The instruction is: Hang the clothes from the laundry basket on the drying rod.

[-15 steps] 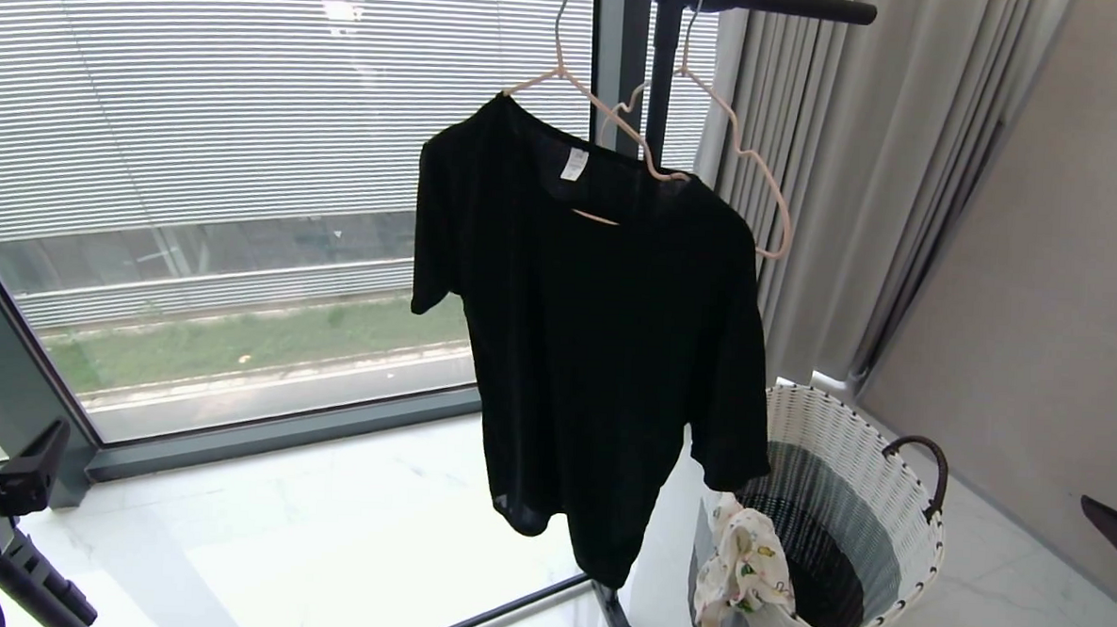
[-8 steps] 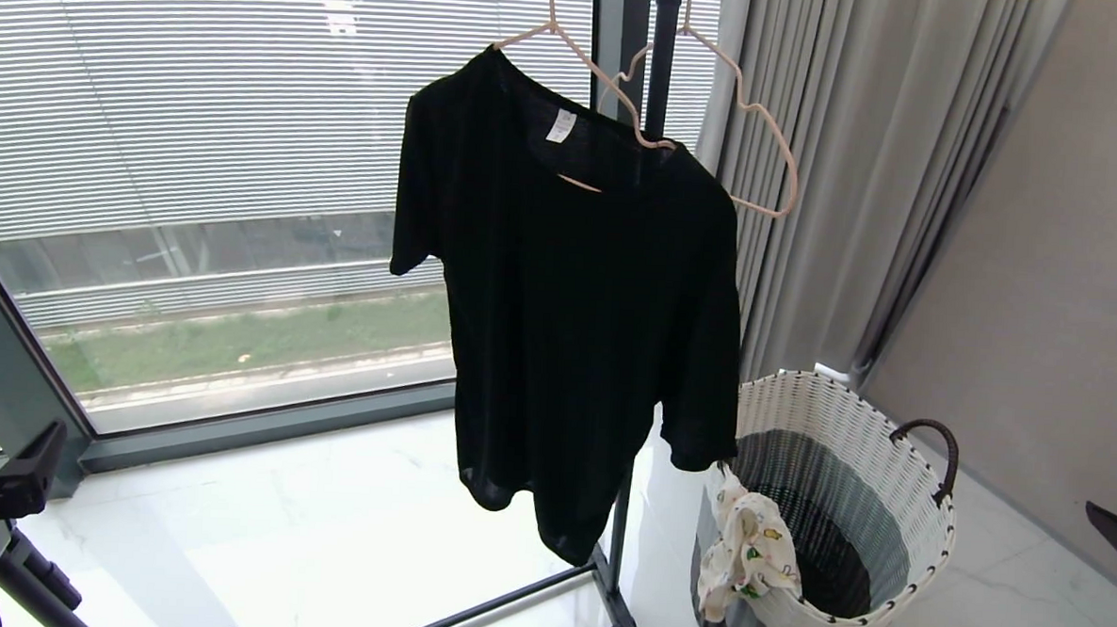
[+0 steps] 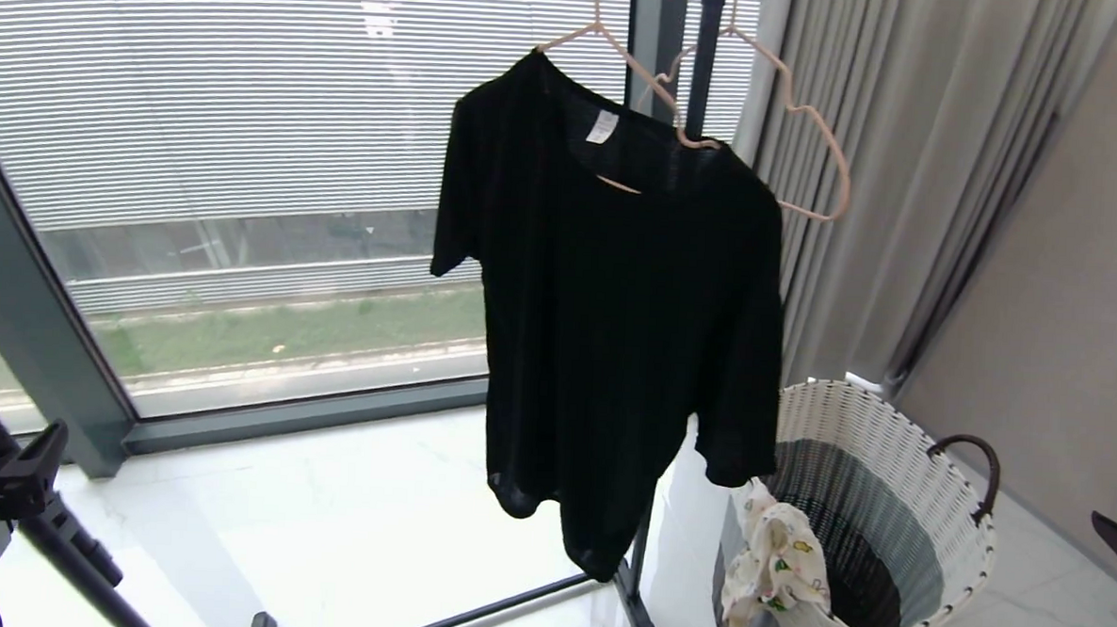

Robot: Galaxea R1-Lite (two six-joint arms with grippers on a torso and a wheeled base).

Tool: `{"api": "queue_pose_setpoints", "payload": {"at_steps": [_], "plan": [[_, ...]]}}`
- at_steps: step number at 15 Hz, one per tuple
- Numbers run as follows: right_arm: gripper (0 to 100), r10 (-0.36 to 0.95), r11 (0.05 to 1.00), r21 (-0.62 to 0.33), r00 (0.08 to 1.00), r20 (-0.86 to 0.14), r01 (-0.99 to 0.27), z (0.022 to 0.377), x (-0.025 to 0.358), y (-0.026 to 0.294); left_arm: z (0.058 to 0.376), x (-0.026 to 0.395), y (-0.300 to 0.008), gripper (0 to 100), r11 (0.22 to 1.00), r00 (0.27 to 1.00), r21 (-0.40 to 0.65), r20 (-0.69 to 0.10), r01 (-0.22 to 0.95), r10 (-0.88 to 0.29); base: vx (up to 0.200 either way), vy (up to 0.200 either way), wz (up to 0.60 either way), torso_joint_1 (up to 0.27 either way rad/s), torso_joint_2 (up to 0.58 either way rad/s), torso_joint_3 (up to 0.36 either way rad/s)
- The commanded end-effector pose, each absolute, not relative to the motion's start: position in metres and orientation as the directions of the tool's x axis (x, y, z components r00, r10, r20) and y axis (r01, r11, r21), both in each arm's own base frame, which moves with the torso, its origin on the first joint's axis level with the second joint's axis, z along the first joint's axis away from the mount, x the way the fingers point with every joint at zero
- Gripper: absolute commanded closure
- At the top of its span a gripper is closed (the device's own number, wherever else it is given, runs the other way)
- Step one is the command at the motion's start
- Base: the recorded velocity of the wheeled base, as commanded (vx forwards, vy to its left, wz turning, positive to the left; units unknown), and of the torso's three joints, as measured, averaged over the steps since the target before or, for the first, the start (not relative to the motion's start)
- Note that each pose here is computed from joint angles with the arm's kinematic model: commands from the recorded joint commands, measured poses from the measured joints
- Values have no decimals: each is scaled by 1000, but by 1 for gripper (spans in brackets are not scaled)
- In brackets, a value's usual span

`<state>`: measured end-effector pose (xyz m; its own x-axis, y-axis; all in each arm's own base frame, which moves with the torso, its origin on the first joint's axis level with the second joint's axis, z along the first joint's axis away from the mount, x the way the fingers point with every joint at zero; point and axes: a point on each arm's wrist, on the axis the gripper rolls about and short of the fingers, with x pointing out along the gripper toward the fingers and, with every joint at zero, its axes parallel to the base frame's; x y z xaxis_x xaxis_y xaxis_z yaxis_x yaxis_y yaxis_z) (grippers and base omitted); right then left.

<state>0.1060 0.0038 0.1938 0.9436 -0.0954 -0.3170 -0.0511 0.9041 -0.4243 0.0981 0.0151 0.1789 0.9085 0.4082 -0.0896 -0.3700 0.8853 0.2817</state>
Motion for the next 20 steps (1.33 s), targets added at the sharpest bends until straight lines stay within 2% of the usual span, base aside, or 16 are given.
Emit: {"api": "queue_pose_setpoints", "payload": {"at_steps": [1,2,9,11,15,17,20], "plan": [[0,-96,904,-424,943,-318,-52,193,106,4,179,98,15,0,885,908,282,-89,-371,409,0,0,600,2,17,12],[0,-96,904,-424,943,-318,-52,193,106,4,179,98,15,0,885,908,282,-89,-371,409,0,0,600,2,12,2],[0,-80,906,-419,943,-322,-66,193,106,4,179,98,15,0,885,908,282,-91,-370,409,0,0,0,0,0,0],[0,-64,906,-413,932,-355,-95,182,104,4,179,99,15,0,885,908,283,-92,-370,409,0,0,0,0,0,0],[0,-21,899,-403,904,-427,-170,164,102,5,174,97,15,0,885,906,287,-105,-366,409,-200,0,0,5,0,-2],[0,27,893,-387,885,-464,-231,160,110,7,175,97,15,0,885,907,286,-101,-367,409,0,0,0,0,0,0],[0,27,887,-385,861,-509,-255,154,119,8,175,97,15,0,885,907,286,-102,-367,409,0,0,0,0,0,0]]}}
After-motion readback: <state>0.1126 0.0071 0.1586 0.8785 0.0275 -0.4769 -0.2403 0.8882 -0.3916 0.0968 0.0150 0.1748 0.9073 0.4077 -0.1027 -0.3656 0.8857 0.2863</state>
